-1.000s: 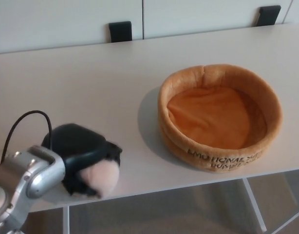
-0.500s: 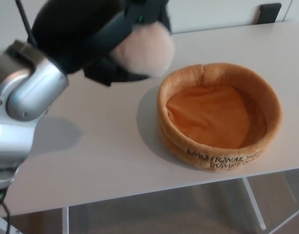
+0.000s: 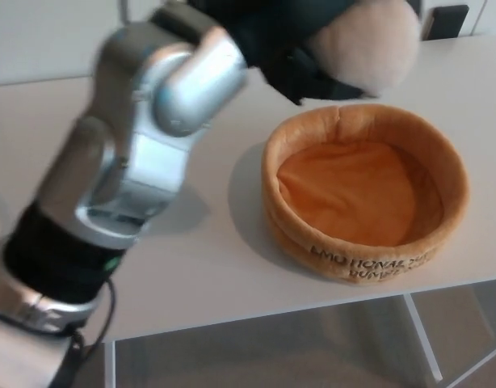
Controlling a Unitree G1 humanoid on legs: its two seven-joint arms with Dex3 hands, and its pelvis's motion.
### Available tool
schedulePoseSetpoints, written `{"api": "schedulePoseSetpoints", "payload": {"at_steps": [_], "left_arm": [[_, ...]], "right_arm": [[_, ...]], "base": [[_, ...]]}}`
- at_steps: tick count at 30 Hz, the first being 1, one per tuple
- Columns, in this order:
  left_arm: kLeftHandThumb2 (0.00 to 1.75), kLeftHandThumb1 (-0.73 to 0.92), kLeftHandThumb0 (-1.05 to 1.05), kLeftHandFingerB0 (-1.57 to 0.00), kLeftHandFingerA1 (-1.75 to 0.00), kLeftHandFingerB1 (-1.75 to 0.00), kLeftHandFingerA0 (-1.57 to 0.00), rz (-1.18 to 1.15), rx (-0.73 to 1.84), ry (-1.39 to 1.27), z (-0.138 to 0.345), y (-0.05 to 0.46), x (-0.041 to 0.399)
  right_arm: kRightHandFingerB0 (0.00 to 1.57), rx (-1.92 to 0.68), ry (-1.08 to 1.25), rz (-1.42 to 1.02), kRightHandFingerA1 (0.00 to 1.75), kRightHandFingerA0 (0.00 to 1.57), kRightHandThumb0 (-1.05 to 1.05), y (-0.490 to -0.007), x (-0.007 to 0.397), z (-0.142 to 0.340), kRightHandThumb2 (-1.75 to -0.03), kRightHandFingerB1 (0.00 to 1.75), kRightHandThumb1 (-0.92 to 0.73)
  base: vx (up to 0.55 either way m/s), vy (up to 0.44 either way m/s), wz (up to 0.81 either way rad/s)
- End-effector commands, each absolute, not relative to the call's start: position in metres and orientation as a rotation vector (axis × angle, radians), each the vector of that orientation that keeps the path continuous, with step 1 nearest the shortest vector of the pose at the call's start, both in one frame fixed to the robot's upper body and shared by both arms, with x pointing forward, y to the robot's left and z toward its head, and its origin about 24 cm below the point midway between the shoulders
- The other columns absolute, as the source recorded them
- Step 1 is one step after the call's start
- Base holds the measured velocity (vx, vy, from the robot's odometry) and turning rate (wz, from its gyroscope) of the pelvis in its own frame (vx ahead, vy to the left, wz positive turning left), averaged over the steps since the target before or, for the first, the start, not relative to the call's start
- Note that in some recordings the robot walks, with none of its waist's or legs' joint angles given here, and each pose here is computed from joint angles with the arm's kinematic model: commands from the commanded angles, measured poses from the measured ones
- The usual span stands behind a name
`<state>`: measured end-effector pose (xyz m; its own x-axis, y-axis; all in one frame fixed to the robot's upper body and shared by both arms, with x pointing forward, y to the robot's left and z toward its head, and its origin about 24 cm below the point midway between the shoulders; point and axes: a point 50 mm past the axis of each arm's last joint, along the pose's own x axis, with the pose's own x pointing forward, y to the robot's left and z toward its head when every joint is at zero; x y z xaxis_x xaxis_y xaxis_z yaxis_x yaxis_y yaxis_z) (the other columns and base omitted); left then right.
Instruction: The robot walks towards a table in front, picks a dumpling toy with left hand and puts it in an orange round plate
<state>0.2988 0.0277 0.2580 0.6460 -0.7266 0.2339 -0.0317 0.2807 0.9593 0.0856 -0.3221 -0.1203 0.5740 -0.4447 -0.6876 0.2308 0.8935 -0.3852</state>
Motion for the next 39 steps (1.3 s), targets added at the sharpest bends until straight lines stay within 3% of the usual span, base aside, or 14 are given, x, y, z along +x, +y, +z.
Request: {"api": "schedulePoseSetpoints", "payload": {"at_steps": [1, 2, 3, 6, 8, 11, 15, 18, 19, 20, 22, 32, 35, 39], "left_arm": [[0.62, 0.69, -0.27, -0.73, -1.65, -1.10, -0.78, -0.481, 1.239, -0.763, 0.257, 0.018, 0.305], [0.62, 0.69, -0.27, -0.73, -1.65, -1.10, -0.78, -0.480, 1.239, -0.763, 0.257, 0.018, 0.306], [0.62, 0.75, -0.34, -0.76, -1.42, -0.58, -0.81, -0.533, 1.270, -0.659, 0.227, 0.002, 0.316], [0.64, 0.80, -0.36, -0.64, -1.06, -0.53, -0.80, -0.571, 1.330, -0.542, 0.199, -0.005, 0.328], [0.66, 0.75, -0.31, -0.64, -1.47, -0.87, -0.71, -0.587, 1.344, -0.489, 0.191, -0.005, 0.333], [0.88, 0.56, -0.36, -0.72, -1.34, -1.15, -1.01, -0.592, 1.351, -0.453, 0.184, -0.004, 0.337], [0.61, 0.63, -0.28, -0.75, -1.48, -0.85, -0.71, -0.585, 1.364, -0.430, 0.170, -0.001, 0.341], [0.59, 0.62, -0.28, -0.75, -1.14, -0.62, -0.77, -0.564, 1.352, -0.432, 0.166, 0.000, 0.341], [0.74, 0.43, -0.53, -0.20, -0.82, -0.41, -0.68, -0.582, 1.385, -0.365, 0.168, 0.001, 0.341], [0.56, 0.49, -0.71, 0.00, -0.26, -0.24, 0.00, -0.601, 1.425, -0.307, 0.171, 0.000, 0.341], [0.82, 0.47, -0.78, 0.00, -0.06, -0.07, 0.00, -0.626, 1.475, -0.232, 0.173, -0.002, 0.342], [0.99, 0.57, -1.03, 0.00, 0.00, -0.02, 0.00, -0.676, 1.443, -0.164, 0.177, -0.004, 0.337], [1.18, 0.72, -1.05, 0.00, -0.09, -0.11, 0.00, -0.681, 1.436, -0.157, 0.180, -0.007, 0.334], [1.20, 0.74, -1.05, 0.00, -0.11, -0.08, 0.00, -0.686, 1.474, -0.182, 0.186, -0.011, 0.329]], "right_arm": [[0.11, -0.288, 0.892, -0.413, 1.28, 0.85, -0.38, -0.326, 0.084, -0.120, -0.96, 0.86, -0.14], [0.11, -0.288, 0.893, -0.413, 1.28, 0.85, -0.38, -0.326, 0.084, -0.120, -0.96, 0.86, -0.14], [0.20, -0.301, 0.887, -0.401, 1.17, 1.09, -0.33, -0.324, 0.086, -0.120, -0.95, 0.65, -0.15], [0.23, -0.315, 0.882, -0.396, 1.16, 1.04, -0.31, -0.324, 0.089, -0.119, -0.97, 0.67, -0.13], [0.13, -0.325, 0.879, -0.386, 1.37, 0.88, -0.33, -0.323, 0.089, -0.119, -1.08, 0.90, -0.09], [0.19, -0.326, 0.877, -0.383, 1.38, 0.87, -0.36, -0.322, 0.090, -0.119, -1.05, 0.79, -0.10], [0.17, -0.317, 0.866, -0.387, 1.38, 0.84, -0.35, -0.321, 0.092, -0.119, -1.04, 0.89, -0.09], [0.16, -0.305, 0.862, -0.385, 1.37, 0.84, -0.34, -0.321, 0.092, -0.118, -1.06, 0.90, -0.08], [0.17, -0.312, 0.865, -0.378, 1.39, 0.95, -0.37, -0.322, 0.094, -0.118, -1.04, 0.88, -0.09], [0.21, -0.319, 0.869, -0.376, 1.39, 1.03, -0.38, -0.323, 0.095, -0.118, -1.00, 0.80, -0.13], [0.20, -0.333, 0.876, -0.373, 1.37, 1.06, -0.38, -0.323, 0.095, -0.118, -1.01, 0.80, -0.12], [0.17, -0.356, 0.879, -0.370, 1.37, 0.86, -0.33, -0.323, 0.097, -0.118, -1.05, 0.89, -0.09], [0.20, -0.324, 0.873, -0.376, 1.20, 1.16, -0.27, -0.322, 0.097, -0.118, -0.97, 0.65, -0.13], [0.09, -0.304, 0.867, -0.378, 1.29, 0.84, -0.32, -0.322, 0.096, -0.118, -1.04, 0.89, -0.09]], "base": [[0.00, 0.000, 0.00], [0.00, 0.000, 0.00], [0.00, 0.000, 0.00], [0.00, -0.010, 0.03], [0.00, 0.000, 0.00], [0.00, 0.000, 0.00], [0.00, 0.000, 0.00], [0.00, 0.000, 0.00], [0.00, 0.000, 0.00], [0.00, 0.000, 0.00], [0.00, 0.000, 0.00], [0.00, 0.000, 0.00], [0.00, 0.000, 0.00], [0.00, 0.000, 0.00]]}}
